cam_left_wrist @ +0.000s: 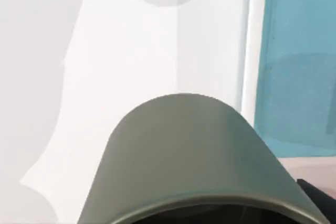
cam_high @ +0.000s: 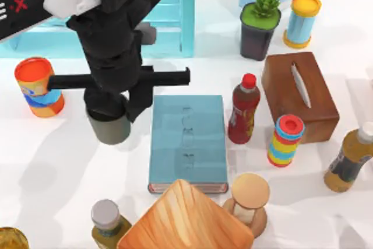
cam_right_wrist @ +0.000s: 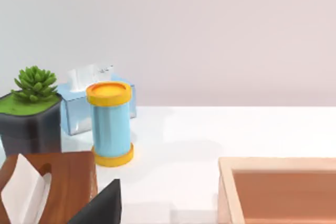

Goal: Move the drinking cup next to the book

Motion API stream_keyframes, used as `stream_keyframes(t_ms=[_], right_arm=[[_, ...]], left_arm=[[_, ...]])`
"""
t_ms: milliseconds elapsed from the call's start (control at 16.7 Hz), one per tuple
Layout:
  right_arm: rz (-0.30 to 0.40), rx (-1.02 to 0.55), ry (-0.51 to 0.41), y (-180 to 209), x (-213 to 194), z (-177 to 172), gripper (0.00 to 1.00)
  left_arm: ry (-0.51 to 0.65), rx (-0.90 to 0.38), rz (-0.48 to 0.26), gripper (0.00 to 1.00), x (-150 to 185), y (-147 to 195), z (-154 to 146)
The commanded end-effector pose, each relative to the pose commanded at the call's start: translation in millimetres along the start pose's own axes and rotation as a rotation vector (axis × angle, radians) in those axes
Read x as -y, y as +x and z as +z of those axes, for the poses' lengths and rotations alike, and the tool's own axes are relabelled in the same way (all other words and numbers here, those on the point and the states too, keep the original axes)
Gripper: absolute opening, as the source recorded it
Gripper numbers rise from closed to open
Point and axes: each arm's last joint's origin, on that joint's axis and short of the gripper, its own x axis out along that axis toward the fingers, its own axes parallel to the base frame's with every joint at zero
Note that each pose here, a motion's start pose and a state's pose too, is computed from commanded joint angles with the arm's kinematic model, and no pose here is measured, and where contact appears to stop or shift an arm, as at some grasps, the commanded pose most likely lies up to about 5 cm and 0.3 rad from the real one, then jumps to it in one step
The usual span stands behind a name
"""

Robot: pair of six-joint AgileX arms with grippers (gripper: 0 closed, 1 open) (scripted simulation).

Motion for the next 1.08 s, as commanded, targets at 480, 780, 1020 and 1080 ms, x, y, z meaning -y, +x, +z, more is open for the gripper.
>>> stream_keyframes(t_ms=[480, 780, 1020, 1080], right_arm=[[0.0, 0.0, 0.0, 0.0, 0.0, 0.0, 1.0], [0.0, 0.0, 0.0, 0.0, 0.0, 0.0, 1.0], [0.0, 0.0, 0.0, 0.0, 0.0, 0.0, 1.0], [0.0, 0.0, 0.0, 0.0, 0.0, 0.0, 1.0]], left_arm=[[-0.002, 0.002, -0.001, 0.0, -5.8, 38.3, 1.5], [0.0, 0.0, 0.0, 0.0, -9.9, 64.2, -0.8], [0.0, 0.0, 0.0, 0.15, -9.9, 64.2, -0.8], [0.0, 0.0, 0.0, 0.23, -9.9, 64.2, -0.8]])
